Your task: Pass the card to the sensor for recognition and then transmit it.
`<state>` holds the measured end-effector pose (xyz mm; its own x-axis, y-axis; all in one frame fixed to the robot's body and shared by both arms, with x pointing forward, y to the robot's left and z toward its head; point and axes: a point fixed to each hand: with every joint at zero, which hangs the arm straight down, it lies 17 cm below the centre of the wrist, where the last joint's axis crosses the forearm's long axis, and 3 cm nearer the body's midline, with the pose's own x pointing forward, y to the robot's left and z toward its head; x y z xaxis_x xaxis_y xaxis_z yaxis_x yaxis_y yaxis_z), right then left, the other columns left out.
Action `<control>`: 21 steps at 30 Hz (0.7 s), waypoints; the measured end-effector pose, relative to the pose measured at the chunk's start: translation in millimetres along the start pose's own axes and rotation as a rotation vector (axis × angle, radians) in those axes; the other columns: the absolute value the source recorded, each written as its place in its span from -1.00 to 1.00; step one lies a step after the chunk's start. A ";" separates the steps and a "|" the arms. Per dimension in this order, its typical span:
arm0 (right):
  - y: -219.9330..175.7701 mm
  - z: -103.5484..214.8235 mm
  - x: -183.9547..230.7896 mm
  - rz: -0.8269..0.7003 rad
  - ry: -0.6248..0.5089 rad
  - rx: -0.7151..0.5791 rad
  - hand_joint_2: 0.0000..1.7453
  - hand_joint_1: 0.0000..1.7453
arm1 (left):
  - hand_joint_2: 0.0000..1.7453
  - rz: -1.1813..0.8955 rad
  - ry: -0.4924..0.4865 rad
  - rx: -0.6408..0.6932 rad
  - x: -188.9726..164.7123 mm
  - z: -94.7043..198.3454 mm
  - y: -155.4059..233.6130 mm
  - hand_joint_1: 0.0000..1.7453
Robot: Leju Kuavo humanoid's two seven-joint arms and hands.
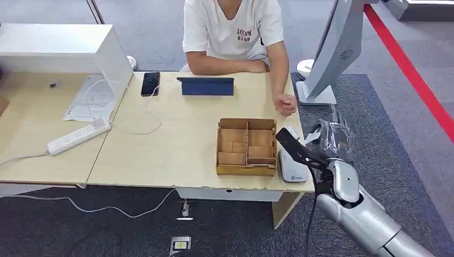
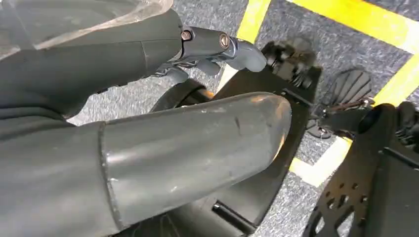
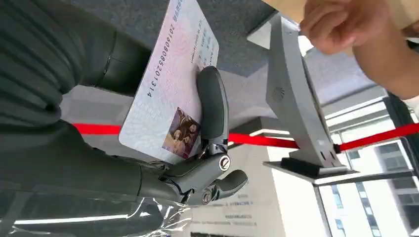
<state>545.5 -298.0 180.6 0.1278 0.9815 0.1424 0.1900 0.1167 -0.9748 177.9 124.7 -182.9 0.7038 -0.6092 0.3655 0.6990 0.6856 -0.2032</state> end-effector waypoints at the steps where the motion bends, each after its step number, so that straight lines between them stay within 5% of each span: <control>1: -5.2 -2.5 3.6 0.007 -0.009 -0.003 1.00 1.00 | -1.00 0.010 -0.001 -0.002 -1.7 0.4 -1.4 -1.00; 21: -66.4 -37.8 90.3 -0.002 -0.125 -0.010 1.00 1.00 | -1.00 0.168 -0.028 0.009 -14.5 13.1 -5.5 -1.00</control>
<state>581.3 -222.9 264.7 0.0053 0.9926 0.1209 0.1995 0.1174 -0.9728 162.2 135.0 -175.2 0.8064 -0.4747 0.3527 0.5709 0.7803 -0.2553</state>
